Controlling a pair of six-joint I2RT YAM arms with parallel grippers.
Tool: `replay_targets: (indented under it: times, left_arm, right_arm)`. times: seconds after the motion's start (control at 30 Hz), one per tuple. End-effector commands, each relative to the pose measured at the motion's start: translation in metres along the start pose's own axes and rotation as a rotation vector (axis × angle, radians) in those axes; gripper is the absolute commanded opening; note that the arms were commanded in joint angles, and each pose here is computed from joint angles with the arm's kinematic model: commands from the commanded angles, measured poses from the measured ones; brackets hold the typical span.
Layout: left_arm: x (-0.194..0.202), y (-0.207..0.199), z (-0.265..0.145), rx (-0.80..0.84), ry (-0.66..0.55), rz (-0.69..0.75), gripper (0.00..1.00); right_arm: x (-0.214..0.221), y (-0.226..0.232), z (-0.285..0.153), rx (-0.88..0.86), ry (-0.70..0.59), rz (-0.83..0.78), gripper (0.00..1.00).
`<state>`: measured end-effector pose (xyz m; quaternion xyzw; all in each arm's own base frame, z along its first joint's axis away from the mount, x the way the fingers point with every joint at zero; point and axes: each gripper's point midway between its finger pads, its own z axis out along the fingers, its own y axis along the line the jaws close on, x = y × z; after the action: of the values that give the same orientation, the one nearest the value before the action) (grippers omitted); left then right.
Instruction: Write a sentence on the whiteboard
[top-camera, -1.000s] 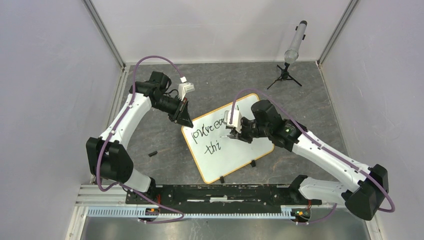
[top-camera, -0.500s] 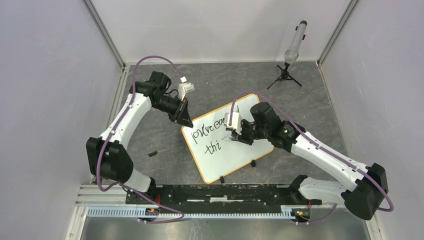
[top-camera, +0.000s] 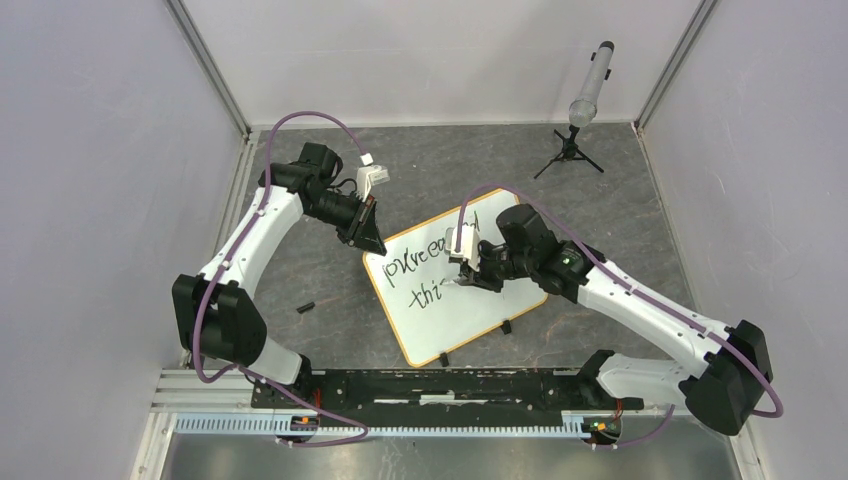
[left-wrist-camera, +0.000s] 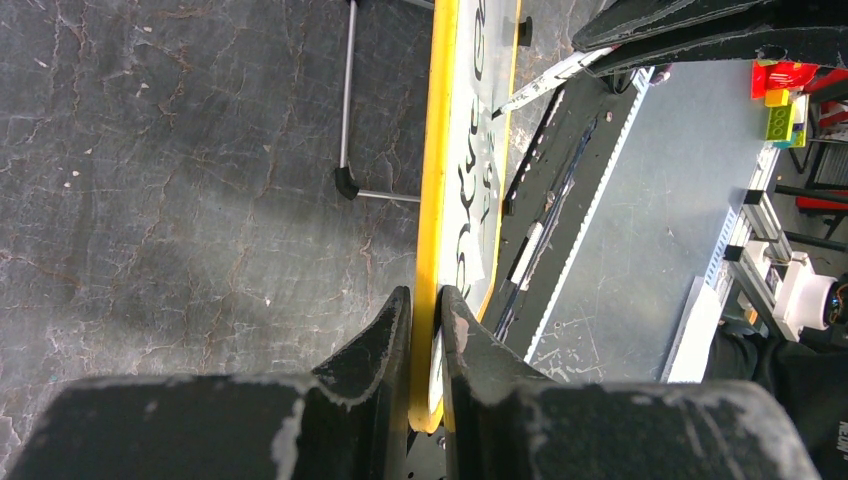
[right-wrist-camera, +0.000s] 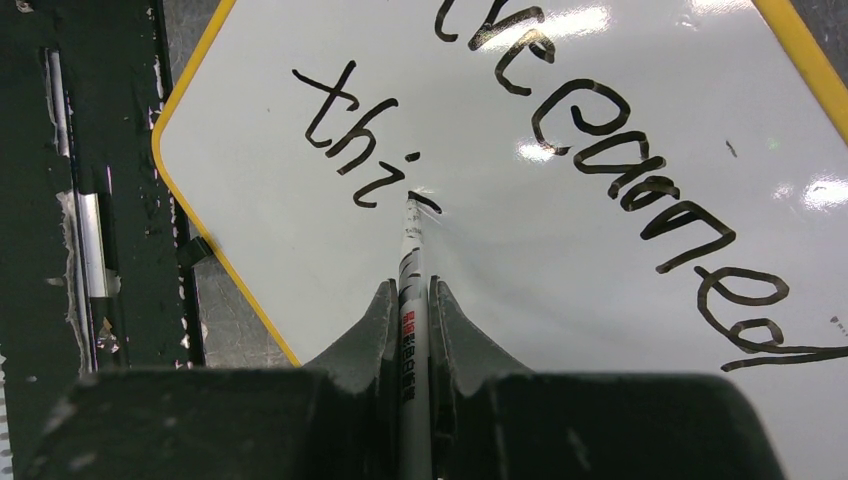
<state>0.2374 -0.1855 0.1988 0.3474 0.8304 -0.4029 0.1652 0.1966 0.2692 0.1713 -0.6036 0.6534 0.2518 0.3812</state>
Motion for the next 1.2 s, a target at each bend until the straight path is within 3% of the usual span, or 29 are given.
replay_targets:
  times: [0.0,0.87,1.17]
  left_arm:
    - [-0.004,0.005,0.000,-0.020,-0.011,0.048,0.02]
    - [-0.006,0.006,0.000,-0.017,-0.012,0.042,0.02]
    - [-0.007,0.005,0.000,-0.016,-0.014,0.044,0.02]
  right_arm:
    - [0.005,-0.002,0.001,0.019,0.011,-0.018,0.00]
    - [0.035,0.005,-0.006,0.020,0.073,-0.001,0.00]
    - [0.017,0.009,0.001,-0.011,0.028,-0.002,0.00]
